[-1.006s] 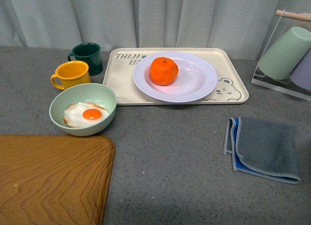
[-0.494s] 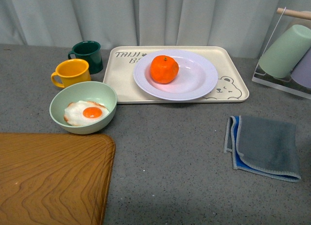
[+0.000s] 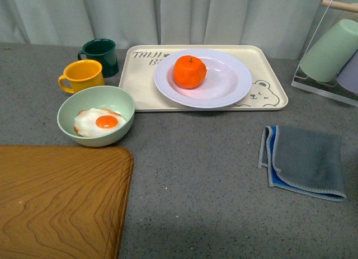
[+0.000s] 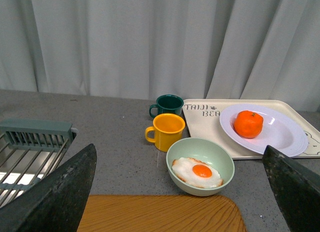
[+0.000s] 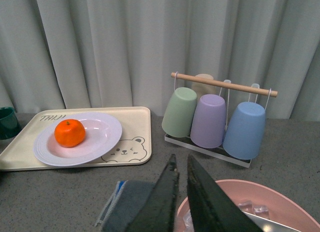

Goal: Place orange and plate with both arms

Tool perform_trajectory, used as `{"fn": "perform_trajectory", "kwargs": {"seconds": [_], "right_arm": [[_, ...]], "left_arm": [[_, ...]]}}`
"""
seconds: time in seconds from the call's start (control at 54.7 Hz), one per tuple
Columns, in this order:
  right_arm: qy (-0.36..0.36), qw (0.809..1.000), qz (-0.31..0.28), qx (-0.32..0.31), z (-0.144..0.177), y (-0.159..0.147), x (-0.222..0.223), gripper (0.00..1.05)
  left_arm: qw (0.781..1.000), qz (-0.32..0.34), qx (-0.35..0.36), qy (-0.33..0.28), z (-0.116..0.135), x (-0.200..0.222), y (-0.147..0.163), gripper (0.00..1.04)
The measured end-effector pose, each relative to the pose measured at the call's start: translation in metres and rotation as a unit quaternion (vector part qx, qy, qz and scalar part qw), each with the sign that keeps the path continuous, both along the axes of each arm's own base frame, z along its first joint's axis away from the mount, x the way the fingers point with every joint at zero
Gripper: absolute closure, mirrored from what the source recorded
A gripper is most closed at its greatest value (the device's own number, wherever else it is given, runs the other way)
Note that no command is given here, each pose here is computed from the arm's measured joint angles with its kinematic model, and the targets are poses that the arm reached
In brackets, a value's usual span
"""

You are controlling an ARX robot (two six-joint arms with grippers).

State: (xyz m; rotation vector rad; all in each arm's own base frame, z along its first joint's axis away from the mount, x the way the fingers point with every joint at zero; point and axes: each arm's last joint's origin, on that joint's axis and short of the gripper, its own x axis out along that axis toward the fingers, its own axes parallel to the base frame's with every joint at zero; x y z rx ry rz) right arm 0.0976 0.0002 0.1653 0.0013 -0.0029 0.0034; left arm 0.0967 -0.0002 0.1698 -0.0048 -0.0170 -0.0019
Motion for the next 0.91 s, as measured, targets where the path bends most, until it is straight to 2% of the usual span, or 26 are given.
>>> {"fn": "perform_trajectory", "kwargs": {"seconds": [0.348, 0.439, 0.915], "right_arm": [[0.0, 1.0, 0.0, 0.0, 0.0, 0.0, 0.0, 0.29], [0.0, 1.0, 0.0, 0.0, 0.0, 0.0, 0.0, 0.09], [0.0, 1.0, 0.0, 0.0, 0.0, 0.0, 0.0, 0.09]], "left_arm": [[1.0, 0.0, 0.0, 0.0, 0.0, 0.0, 0.0, 0.07], [1.0, 0.0, 0.0, 0.0, 0.0, 0.0, 0.0, 0.07], [1.0, 0.0, 0.0, 0.0, 0.0, 0.0, 0.0, 0.07]]}}
